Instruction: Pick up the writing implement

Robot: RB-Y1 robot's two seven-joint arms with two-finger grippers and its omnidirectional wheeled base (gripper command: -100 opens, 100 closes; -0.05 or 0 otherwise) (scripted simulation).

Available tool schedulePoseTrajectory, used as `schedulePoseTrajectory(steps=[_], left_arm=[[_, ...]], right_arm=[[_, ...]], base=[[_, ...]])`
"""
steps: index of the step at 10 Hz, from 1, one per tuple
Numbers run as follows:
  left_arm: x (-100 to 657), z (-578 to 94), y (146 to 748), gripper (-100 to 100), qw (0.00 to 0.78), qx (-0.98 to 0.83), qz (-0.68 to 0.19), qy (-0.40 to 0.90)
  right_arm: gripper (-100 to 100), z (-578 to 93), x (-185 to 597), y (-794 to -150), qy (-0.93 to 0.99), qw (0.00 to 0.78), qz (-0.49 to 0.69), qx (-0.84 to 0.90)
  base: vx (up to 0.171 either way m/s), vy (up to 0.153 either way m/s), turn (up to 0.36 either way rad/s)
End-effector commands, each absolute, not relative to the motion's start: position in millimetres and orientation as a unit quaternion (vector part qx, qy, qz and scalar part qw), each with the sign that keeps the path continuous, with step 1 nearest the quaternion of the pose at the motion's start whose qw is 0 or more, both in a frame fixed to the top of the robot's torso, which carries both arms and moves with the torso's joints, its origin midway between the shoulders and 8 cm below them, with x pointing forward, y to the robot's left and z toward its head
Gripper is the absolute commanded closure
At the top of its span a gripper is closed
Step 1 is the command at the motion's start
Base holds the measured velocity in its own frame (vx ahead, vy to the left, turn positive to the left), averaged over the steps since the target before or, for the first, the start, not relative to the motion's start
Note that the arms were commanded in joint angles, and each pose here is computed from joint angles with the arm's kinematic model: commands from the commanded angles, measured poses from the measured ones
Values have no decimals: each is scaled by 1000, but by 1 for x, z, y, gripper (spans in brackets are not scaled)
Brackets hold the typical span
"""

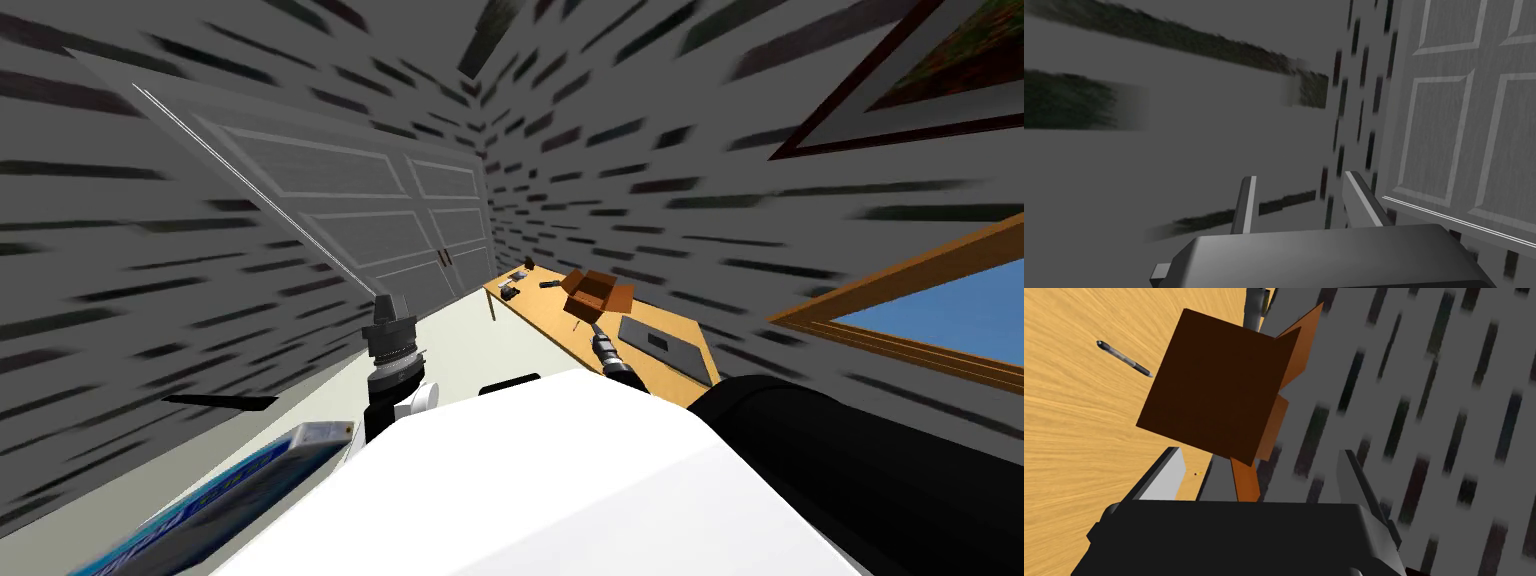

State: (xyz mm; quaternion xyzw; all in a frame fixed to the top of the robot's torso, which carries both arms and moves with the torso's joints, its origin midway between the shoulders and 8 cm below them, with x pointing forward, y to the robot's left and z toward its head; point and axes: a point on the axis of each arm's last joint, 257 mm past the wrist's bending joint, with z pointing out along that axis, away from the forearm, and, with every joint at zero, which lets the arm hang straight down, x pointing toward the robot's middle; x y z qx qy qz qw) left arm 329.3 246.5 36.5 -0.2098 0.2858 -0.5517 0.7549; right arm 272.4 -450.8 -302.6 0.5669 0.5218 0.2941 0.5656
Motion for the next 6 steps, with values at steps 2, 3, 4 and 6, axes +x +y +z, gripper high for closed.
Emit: schedulePoseTrajectory(steps=[2, 3, 4, 6], left_arm=[[329, 36, 247, 0, 755, -210, -552, 286], [329, 36, 246, 0, 755, -210, -552, 286], [329, 36, 247, 0, 755, -210, -552, 286], [329, 36, 247, 0, 755, -210, -552, 286]], right_arm=[[-100, -350, 228, -472, 541, 533, 246, 603], [-100, -371, 204, -483, 550, 515, 220, 620], [-100, -380, 197, -485, 552, 508, 212, 626], [-100, -405, 165, -497, 561, 485, 180, 646]], base=[[24, 42, 317], [43, 54, 447], [44, 35, 233], [46, 26, 255]])
